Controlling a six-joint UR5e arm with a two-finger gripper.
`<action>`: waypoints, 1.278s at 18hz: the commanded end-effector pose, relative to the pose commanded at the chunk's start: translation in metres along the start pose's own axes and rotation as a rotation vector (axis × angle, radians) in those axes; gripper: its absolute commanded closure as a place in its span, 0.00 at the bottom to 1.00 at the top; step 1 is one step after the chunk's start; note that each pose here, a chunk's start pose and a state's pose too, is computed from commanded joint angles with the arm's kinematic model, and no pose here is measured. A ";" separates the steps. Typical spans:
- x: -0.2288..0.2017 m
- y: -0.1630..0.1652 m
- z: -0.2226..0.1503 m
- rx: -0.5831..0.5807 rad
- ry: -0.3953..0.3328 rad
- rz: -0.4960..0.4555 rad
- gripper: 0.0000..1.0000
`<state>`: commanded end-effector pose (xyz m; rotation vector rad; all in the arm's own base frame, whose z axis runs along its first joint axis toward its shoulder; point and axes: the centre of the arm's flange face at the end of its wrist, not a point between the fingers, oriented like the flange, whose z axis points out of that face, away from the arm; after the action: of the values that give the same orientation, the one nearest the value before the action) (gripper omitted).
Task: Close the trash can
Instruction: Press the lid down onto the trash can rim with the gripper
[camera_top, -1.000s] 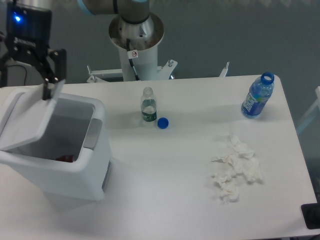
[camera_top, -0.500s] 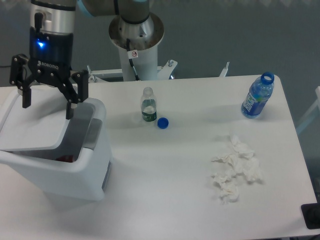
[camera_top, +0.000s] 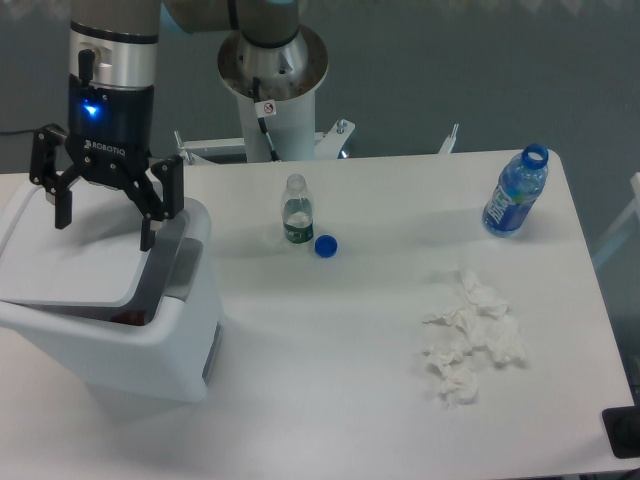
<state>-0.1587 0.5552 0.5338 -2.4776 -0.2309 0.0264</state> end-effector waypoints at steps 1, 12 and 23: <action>-0.003 0.000 0.000 -0.001 -0.002 0.011 0.00; -0.028 0.006 -0.001 -0.056 -0.168 0.023 0.00; -0.028 0.019 0.006 -0.097 -0.199 0.025 0.00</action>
<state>-0.1835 0.5398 0.5165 -2.5751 -0.2913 0.2789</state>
